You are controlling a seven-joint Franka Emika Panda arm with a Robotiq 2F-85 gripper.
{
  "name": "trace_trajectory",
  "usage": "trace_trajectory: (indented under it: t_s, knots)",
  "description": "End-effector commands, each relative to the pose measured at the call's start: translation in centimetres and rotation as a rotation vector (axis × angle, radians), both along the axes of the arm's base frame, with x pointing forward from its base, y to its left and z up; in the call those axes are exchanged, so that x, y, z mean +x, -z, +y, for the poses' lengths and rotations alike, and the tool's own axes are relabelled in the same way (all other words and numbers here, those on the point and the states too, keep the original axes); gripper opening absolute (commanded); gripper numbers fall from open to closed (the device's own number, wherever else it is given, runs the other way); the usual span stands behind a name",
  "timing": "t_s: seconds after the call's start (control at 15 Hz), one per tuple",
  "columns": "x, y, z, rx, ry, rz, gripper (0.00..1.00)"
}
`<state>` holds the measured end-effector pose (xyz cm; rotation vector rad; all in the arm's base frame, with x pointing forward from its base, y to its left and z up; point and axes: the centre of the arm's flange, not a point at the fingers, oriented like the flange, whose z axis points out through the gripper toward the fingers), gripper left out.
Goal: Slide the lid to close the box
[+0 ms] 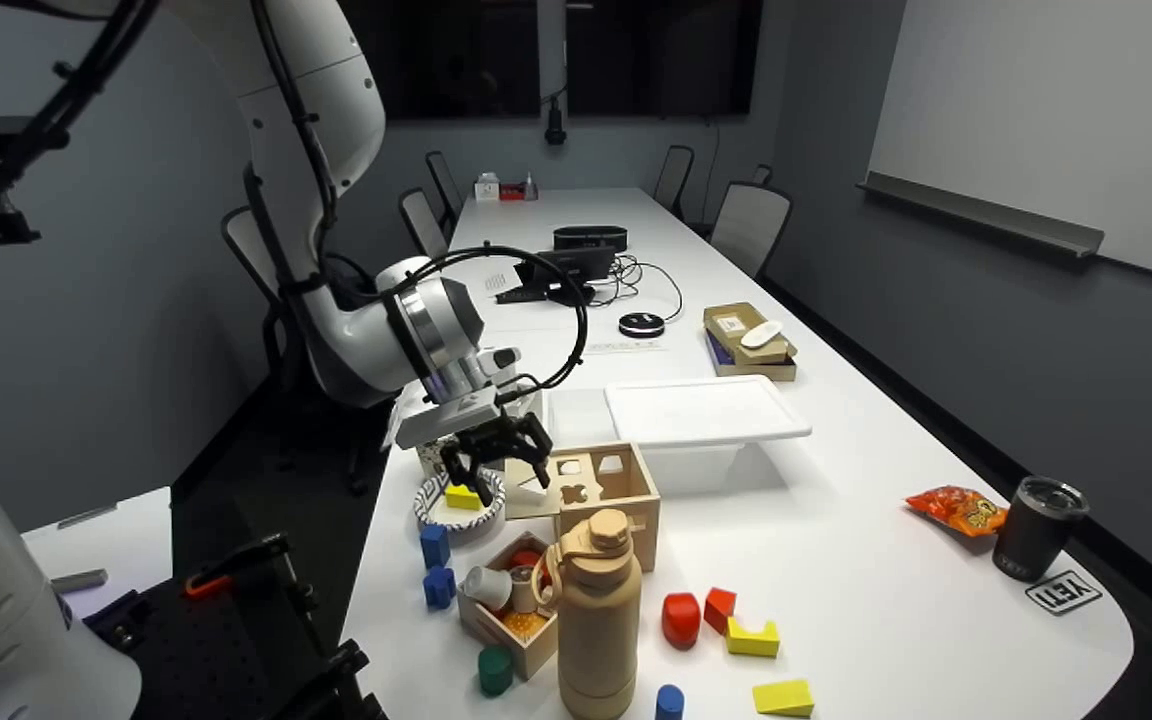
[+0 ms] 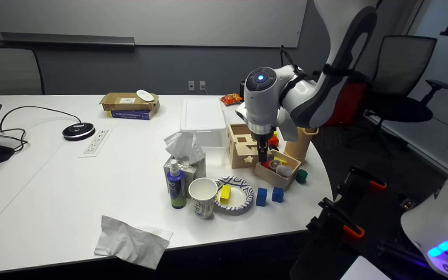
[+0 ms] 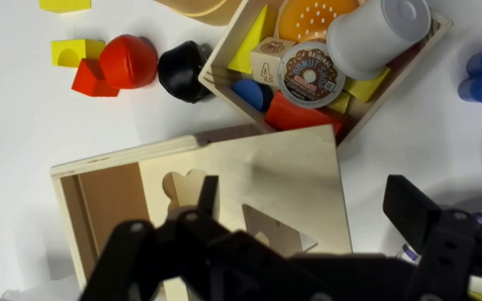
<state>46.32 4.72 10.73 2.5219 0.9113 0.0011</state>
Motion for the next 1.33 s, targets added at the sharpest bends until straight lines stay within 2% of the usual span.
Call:
trace_trajectory:
  t_s: [0.0,0.47,1.27]
  knots:
    - [0.1,1.4,0.3,-0.015,0.020,-0.053,1.00]
    - [3.2,1.7,-0.7,-0.041,0.035,-0.134,1.00]
    - [6.1,3.5,-2.3,-0.074,0.043,-0.145,1.00]
